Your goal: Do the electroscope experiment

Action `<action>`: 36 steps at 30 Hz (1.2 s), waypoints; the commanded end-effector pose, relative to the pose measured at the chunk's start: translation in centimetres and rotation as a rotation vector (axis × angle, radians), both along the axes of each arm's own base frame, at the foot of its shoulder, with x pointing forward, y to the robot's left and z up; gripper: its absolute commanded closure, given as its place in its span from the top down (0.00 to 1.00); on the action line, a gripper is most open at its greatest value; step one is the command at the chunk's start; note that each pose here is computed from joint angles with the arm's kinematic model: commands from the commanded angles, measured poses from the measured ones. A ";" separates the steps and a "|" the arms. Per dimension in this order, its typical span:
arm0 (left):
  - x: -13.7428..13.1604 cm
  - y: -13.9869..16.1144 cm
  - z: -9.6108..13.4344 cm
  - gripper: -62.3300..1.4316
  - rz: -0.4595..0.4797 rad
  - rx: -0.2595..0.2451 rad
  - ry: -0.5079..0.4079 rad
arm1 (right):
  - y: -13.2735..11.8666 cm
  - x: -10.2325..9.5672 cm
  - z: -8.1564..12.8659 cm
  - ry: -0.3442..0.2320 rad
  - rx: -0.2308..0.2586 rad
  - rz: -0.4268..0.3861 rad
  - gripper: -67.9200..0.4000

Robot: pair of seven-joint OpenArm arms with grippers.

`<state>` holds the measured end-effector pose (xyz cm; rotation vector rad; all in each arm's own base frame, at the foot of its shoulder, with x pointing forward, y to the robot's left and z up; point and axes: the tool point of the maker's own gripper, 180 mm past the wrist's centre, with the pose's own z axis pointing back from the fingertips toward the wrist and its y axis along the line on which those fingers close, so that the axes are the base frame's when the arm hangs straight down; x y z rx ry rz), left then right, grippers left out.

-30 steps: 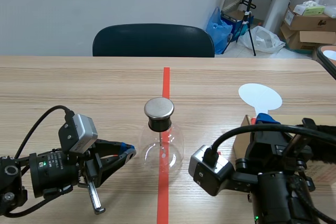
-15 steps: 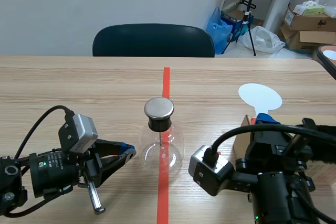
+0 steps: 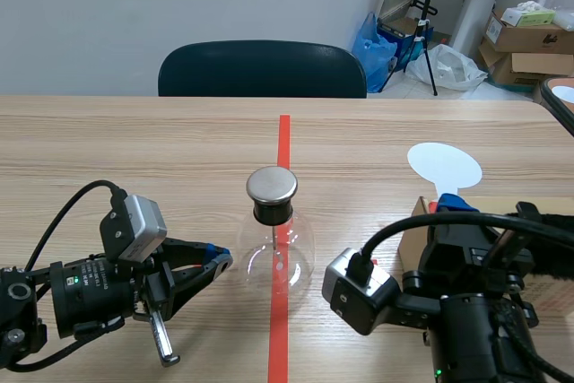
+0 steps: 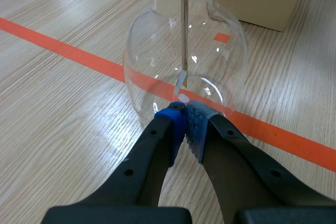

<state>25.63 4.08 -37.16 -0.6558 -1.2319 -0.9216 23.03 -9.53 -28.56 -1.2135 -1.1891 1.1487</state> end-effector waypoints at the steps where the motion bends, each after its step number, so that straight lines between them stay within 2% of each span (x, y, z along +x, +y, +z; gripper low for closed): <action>1: 0.3 -0.3 1.0 0.07 -0.001 -0.035 -0.018 | 0.0 0.2 0.6 -0.024 0.004 0.001 0.02; 12: 0.3 -0.3 1.0 0.07 -0.001 -0.035 -0.018 | 0.1 0.2 0.6 -0.024 0.004 0.010 0.02; 17: 0.3 -0.3 1.0 0.07 -0.001 -0.034 -0.018 | 1.0 0.3 0.6 -0.025 0.003 0.059 0.02; 26: 0.3 -0.3 1.0 0.07 -0.001 -0.034 -0.018 | 4.6 -0.1 0.7 -0.032 0.000 0.260 0.02; 36: 0.3 -0.3 1.0 0.07 -0.001 -0.034 -0.018 | 8.6 -1.5 0.8 -0.039 -0.004 0.492 0.02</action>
